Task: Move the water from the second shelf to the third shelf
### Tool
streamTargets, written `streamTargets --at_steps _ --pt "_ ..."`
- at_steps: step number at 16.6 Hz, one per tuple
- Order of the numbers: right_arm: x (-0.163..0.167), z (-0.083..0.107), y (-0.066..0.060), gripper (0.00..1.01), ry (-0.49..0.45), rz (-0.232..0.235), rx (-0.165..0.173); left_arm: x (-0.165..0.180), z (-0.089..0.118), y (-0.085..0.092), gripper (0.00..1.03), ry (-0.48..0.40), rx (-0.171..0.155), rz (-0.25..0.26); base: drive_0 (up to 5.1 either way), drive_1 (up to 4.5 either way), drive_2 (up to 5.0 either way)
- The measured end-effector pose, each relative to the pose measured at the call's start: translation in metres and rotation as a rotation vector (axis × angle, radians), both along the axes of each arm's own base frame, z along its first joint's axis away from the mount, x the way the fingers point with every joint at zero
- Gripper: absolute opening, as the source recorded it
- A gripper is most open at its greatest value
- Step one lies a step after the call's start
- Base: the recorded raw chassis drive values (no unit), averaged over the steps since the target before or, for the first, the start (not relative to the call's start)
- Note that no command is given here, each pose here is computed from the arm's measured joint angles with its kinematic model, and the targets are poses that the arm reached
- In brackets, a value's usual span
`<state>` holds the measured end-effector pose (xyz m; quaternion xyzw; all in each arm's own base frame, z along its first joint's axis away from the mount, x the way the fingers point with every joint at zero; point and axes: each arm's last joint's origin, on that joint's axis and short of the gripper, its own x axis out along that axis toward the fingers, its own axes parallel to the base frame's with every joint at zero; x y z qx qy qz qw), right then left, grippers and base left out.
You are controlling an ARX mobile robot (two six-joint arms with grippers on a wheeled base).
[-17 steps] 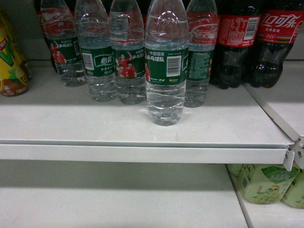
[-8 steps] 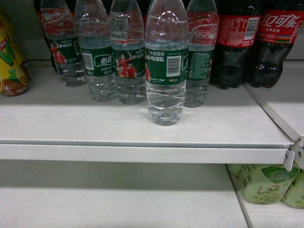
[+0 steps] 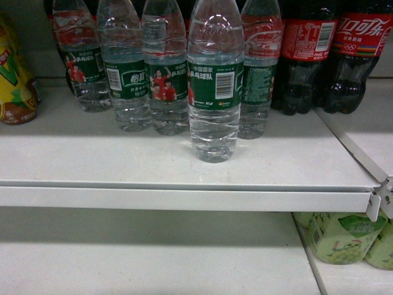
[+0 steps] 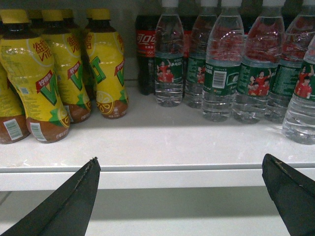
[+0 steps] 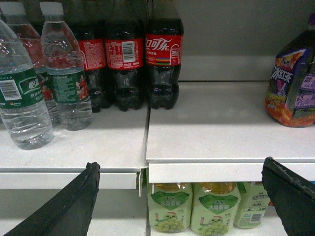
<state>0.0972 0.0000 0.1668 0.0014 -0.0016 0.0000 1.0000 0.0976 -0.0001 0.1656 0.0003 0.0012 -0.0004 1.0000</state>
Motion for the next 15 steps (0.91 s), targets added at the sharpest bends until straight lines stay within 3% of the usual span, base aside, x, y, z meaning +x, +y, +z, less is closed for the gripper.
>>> streamTargets --at_steps 15 --pt "0.0000 0.0000 0.0000 0.98 0.000 0.000 0.000 0.0000 0.0000 0.0000 0.98 0.000 0.000 0.000 0.0 0.00 0.0"
